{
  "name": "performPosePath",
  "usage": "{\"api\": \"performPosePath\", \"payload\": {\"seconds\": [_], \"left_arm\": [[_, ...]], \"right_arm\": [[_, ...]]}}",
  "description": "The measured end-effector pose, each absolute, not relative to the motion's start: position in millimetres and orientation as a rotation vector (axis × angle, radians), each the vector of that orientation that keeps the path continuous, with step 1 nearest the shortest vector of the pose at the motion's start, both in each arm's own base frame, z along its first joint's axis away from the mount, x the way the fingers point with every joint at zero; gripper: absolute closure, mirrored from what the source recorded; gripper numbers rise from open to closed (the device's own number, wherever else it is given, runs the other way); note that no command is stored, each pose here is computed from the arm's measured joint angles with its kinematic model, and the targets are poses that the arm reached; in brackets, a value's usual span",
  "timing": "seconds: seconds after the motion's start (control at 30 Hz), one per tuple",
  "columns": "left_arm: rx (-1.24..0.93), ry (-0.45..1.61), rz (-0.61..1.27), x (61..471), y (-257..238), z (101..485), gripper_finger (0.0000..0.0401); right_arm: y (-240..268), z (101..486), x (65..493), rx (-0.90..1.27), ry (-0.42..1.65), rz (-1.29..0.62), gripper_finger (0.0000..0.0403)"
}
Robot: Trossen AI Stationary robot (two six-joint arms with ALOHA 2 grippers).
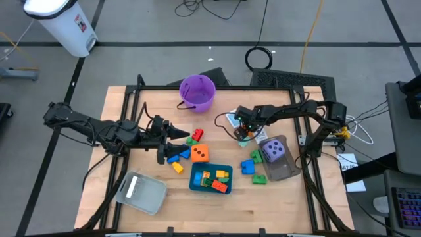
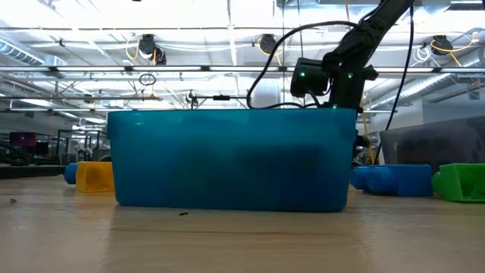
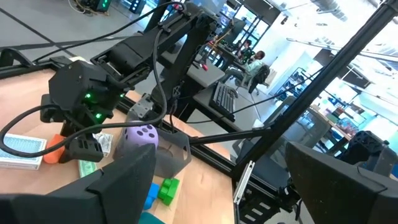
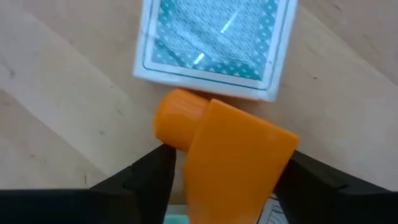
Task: Pick & Place Toys
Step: Put the orange game piece into the blue bin
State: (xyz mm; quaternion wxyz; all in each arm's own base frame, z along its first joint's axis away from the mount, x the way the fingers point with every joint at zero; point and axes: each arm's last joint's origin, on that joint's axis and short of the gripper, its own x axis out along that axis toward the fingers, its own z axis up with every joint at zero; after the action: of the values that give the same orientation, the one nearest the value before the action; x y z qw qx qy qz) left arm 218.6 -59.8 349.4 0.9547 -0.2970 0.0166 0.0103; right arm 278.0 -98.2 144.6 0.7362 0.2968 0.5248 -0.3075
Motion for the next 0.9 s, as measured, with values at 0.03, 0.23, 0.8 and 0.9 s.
{"api": "performPosePath", "payload": {"seconds": [0.03, 0.23, 0.8, 0.9], "left_arm": [[-0.603, 0.033, 0.021, 219, -60, 349, 0.0036], [-0.607, 0.033, 0.022, 219, -60, 350, 0.0036], [-0.676, 0.028, 0.086, 232, -49, 343, 0.0036], [-0.704, 0.022, 0.115, 245, -46, 336, 0.0036]], "right_arm": [[-98, 144, 277, 0.656, 1.15, -0.681, 0.0178], [-98, 143, 276, 0.657, 1.143, -0.682, 0.0246], [-83, 241, 264, 0.732, 0.688, -0.354, 0.0255], [-76, 262, 264, 0.712, 0.555, -0.253, 0.0253]]}}
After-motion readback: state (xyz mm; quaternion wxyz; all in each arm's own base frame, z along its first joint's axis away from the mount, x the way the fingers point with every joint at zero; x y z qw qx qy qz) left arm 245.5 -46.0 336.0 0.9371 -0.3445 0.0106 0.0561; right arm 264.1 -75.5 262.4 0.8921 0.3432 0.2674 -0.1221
